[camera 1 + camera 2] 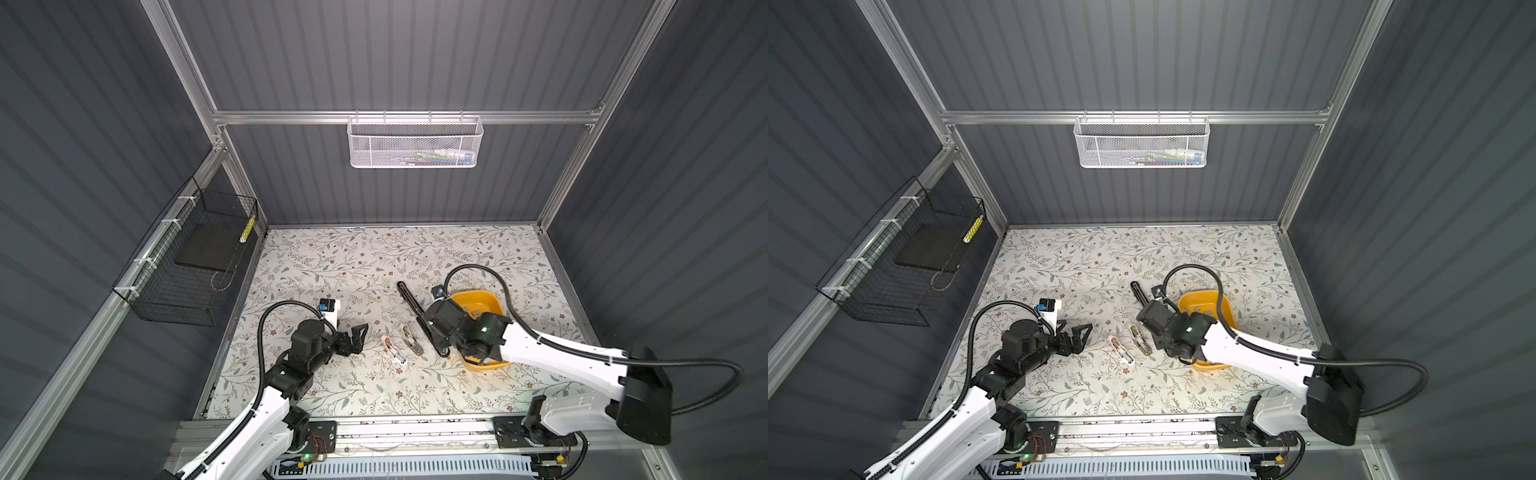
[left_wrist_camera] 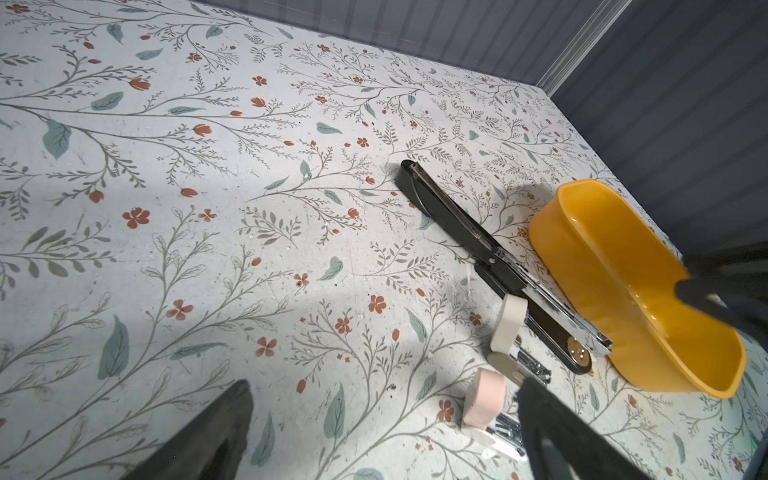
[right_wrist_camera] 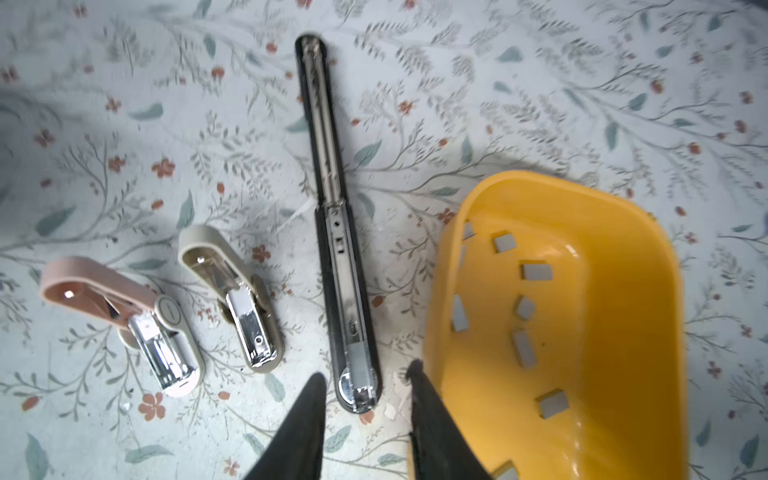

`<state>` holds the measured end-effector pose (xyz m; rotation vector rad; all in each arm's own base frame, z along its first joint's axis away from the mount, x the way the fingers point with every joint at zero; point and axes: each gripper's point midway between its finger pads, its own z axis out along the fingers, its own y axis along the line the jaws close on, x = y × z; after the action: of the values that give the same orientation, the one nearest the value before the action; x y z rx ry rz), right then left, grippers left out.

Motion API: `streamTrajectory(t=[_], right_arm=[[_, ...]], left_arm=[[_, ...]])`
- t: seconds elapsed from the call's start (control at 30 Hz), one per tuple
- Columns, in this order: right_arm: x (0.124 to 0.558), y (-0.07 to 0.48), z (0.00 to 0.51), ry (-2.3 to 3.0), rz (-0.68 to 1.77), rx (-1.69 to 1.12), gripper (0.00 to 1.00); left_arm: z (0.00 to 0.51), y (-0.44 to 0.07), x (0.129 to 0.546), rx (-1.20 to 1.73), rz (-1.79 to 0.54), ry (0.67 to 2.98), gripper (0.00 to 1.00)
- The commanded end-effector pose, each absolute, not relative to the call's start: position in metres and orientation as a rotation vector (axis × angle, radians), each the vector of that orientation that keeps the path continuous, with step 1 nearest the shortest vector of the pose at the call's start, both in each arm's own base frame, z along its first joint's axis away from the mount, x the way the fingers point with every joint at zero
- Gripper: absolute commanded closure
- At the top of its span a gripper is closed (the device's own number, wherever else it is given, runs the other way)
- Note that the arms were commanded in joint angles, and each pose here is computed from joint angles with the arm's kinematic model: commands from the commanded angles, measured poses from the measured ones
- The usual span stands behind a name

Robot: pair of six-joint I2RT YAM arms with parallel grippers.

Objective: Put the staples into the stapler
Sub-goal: 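Lift the open right gripper and move it over the yellow tray, then lower the right gripper into the yellow tray toward a staple strip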

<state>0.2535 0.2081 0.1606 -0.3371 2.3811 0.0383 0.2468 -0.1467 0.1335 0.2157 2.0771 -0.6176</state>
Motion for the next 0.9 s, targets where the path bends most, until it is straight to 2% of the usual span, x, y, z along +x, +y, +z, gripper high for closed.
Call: streamTrajectory(t=[0.0, 0.13, 0.23, 0.33, 0.43, 0.87], right_arm=[[0.268, 0.162, 0.171, 2.396, 0.064, -0.082, 0.66], [0.284, 0.123, 0.156, 2.376, 0.137, 0.248, 0.62], [0.298, 0.115, 0.138, 2.359, 0.235, 0.408, 0.62], [0.315, 0.112, 0.119, 2.374, 0.298, 0.511, 0.69], [0.324, 0.106, 0.102, 2.42, 0.258, 0.577, 0.72], [0.351, 0.089, 0.063, 2.453, 0.227, 0.725, 0.7]], left_arm=[[0.131, -0.145, 0.246, 0.219, -0.603, 2.078, 0.0], [0.132, -0.144, 0.245, 0.216, -0.604, 2.073, 0.0], [0.133, -0.143, 0.245, 0.212, -0.603, 2.074, 0.0], [0.133, -0.143, 0.244, 0.213, -0.604, 2.073, 0.0], [0.134, -0.143, 0.243, 0.211, -0.605, 2.065, 0.0], [0.133, -0.141, 0.244, 0.201, -0.597, 2.067, 0.0]])
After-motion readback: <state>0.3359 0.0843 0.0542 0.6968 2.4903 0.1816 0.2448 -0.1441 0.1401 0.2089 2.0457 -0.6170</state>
